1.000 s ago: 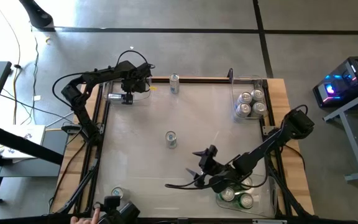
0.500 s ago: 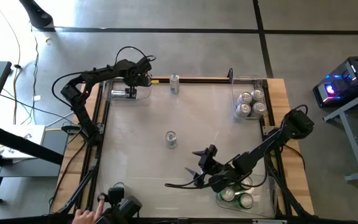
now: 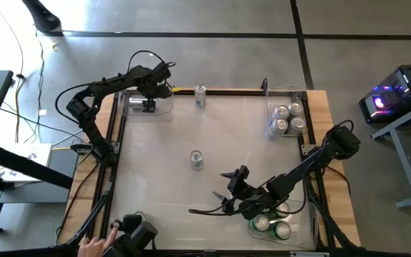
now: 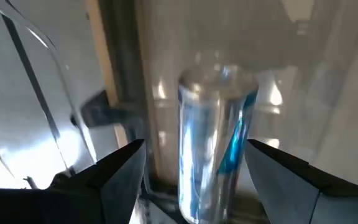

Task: Sort soda cans
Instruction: Put the top left white blue soda can into the top left transparent bin

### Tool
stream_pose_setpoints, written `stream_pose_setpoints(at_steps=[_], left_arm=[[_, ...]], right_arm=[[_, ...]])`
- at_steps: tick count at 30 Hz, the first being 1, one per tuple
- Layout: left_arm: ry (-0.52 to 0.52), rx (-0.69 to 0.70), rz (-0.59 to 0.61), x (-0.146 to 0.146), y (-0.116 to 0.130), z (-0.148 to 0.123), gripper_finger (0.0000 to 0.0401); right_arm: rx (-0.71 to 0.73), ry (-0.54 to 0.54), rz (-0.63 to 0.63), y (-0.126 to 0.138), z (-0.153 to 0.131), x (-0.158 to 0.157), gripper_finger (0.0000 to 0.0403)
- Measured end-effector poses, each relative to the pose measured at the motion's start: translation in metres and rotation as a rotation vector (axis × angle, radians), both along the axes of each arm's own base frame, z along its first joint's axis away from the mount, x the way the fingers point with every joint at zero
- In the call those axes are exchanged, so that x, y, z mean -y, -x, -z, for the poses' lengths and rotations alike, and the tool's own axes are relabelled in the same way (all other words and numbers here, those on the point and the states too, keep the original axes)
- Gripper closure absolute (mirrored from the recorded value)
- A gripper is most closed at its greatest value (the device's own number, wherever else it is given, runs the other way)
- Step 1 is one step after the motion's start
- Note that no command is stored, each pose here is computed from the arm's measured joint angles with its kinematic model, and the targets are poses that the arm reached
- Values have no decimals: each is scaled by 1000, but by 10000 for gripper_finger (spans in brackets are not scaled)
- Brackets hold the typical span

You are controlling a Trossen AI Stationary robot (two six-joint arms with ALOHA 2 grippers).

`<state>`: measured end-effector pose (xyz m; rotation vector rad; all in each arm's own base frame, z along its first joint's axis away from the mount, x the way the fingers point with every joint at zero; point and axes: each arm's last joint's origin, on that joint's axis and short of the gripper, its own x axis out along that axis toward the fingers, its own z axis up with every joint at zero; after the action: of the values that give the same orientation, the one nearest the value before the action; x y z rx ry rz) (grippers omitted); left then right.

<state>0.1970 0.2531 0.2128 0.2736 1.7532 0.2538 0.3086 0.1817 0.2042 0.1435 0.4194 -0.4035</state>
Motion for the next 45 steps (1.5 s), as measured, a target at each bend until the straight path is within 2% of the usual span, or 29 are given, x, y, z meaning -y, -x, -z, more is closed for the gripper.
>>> stream_pose_setpoints(at_steps=[6,17,27,35,41,45], left_arm=[[-21,50,-14,-8,2,0,133],[50,72,-54,-1,1,2,133],[17,101,-103,-5,1,3,120],[60,133,-98,-2,-2,4,119],[158,199,-87,2,-3,5,119],[101,133,-87,2,-3,4,126]], right_arm=[[4,-8,5,0,0,0,49],[4,-16,23,-3,0,6,49],[-6,-32,2,-4,0,5,49],[-6,-31,2,-4,0,5,49],[-6,-31,2,-4,0,5,49],[-6,-31,2,-4,0,5,49]])
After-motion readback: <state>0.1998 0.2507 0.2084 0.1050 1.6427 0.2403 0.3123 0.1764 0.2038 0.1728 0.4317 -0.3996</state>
